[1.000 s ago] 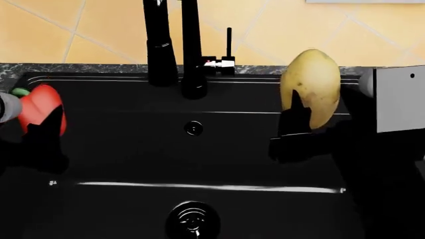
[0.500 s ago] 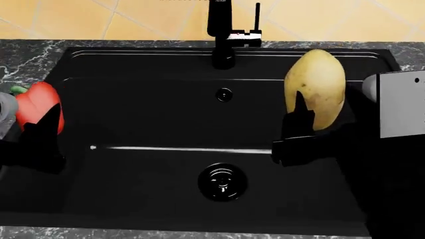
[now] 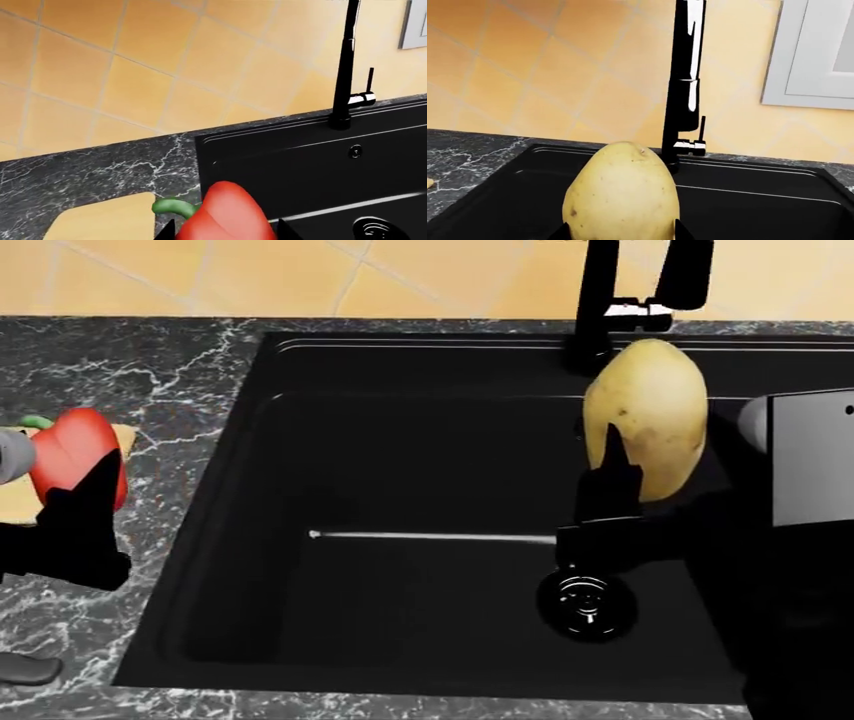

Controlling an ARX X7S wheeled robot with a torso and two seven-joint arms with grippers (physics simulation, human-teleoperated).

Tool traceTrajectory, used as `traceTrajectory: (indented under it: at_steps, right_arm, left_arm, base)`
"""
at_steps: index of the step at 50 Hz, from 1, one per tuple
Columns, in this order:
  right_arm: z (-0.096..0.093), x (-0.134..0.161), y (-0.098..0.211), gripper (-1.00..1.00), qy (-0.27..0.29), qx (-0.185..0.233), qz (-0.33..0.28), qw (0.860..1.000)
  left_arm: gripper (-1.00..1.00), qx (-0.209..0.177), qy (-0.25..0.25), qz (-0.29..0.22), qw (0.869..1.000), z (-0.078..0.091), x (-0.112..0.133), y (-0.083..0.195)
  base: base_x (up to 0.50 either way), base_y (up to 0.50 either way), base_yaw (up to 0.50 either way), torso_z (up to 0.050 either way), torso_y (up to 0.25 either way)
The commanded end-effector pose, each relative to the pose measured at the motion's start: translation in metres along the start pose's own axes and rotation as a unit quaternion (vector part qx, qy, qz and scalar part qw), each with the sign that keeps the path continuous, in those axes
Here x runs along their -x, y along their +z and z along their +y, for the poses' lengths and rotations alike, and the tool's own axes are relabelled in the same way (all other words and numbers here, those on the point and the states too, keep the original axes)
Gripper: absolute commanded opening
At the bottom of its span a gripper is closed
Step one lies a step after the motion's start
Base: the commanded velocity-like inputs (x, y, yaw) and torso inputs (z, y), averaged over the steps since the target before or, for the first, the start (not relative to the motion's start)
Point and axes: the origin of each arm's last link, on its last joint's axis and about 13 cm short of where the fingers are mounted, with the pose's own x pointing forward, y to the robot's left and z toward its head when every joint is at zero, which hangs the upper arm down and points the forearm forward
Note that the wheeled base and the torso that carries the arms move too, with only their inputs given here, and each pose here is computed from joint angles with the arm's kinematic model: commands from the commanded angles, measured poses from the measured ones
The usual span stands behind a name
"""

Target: Pick the vegetables from the sink and place them on the cutting board.

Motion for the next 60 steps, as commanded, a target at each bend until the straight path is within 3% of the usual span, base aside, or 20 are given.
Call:
traceTrajectory:
  at_steps: [1, 36, 60]
  right_arm:
    - [-0.002, 0.001, -0.001, -1.0, -0.006, 0.003, -0.001, 1.0]
    - [-0.001, -0.002, -0.006, -1.0, 0.003, 0.018, -0.004, 1.0]
    - [-0.004, -0.002, -0.013, -1.0, -0.007, 0.024, 0.004, 1.0]
  left_arm:
    - [-1.0, 0.002, 0.0, -0.002, 1.0, -0.001, -0.001, 0.001]
    - [-1.0, 0.002, 0.001, 0.006, 1.0, 0.0, -0.006, -0.005]
    - [-1.0, -0.006, -0.009, 0.008, 1.0, -0.007, -0.005, -0.006]
  base:
    - [-0.03, 0.5, 0.0, 0.0, 0.0]
    - [0.0, 0.5, 0.0, 0.0, 0.0]
    - [0.37, 0.36, 0.0, 0.0, 0.0]
